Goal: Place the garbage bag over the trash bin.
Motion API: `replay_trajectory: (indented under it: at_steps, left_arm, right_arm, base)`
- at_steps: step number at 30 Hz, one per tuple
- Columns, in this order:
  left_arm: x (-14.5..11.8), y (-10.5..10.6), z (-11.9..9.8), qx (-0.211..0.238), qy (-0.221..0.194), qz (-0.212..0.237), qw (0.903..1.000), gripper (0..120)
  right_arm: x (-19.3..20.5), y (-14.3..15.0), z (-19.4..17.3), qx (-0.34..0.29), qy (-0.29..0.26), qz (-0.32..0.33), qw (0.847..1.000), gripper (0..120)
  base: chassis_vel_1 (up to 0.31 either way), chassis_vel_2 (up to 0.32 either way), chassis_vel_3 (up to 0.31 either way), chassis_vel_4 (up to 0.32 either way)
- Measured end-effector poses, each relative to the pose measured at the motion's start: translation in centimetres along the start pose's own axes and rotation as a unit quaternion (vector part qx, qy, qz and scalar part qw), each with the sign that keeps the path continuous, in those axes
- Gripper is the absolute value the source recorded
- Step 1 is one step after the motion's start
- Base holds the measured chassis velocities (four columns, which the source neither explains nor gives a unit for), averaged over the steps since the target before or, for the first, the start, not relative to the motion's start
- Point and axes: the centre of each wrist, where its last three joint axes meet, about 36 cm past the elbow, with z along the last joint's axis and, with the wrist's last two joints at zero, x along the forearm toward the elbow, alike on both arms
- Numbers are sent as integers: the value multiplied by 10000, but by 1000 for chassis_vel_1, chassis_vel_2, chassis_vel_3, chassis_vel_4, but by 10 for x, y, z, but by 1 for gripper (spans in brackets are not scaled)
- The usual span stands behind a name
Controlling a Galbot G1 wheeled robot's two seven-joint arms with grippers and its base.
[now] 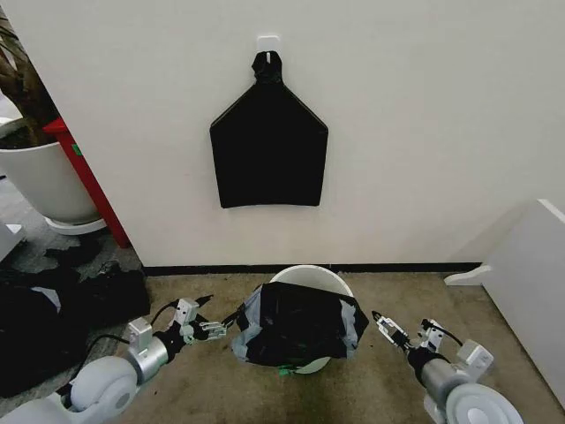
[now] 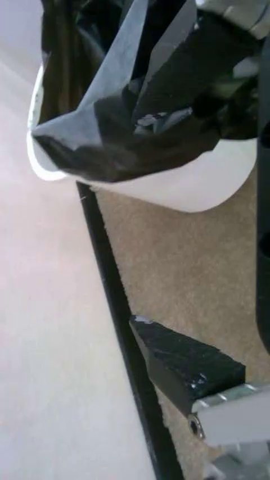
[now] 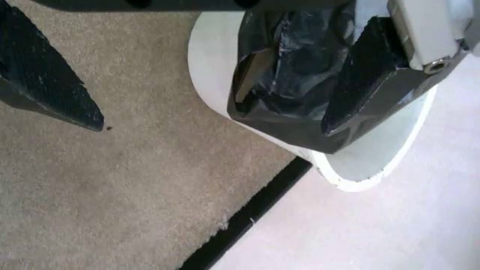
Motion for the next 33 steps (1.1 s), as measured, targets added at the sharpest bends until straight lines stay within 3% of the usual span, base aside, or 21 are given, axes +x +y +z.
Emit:
replay_trajectory:
  at_steps: [5,6,9,11,18,22,23,27,33]
  left_arm:
    - [1,-6,-3,205,-169,-83,9996,100]
    - [10,-16,-13,499,-393,-352,9974,100]
    - [31,-33,-32,697,-601,-819,9924,100]
    - [35,-38,-35,723,-643,-901,9912,100]
    - [87,-104,-89,567,-1055,-1716,9779,100]
    - [106,-117,-87,455,-989,-1919,9754,100]
    - [118,-125,-87,373,-965,-2031,9737,100]
    - [134,-134,-82,268,-995,-2270,9684,100]
    - [138,-144,-73,329,-1169,-2479,9612,100]
  right_arm:
    - [7,-7,-15,246,-197,-218,9993,100]
    - [5,-19,-58,832,-547,-773,9920,100]
    - [1,-17,-100,1447,-602,-1265,9795,100]
    - [0,-16,-105,1561,-575,-1340,9769,100]
    - [-27,14,-153,3219,-164,-1974,9258,100]
    - [-38,30,-178,3519,73,-2108,9120,100]
    - [-45,43,-197,3724,138,-2198,9015,100]
    - [-63,64,-212,4008,324,-2266,8871,100]
    - [-109,111,-208,4766,915,-2407,8406,100]
  base:
    - [0,0,0,0]
    - [0,0,0,0]
    - [0,0,0,0]
    - [0,0,0,0]
    - [0,0,0,0]
    - [0,0,0,0]
    - [0,0,0,0]
    - [0,0,0,0]
    - [0,0,0,0]
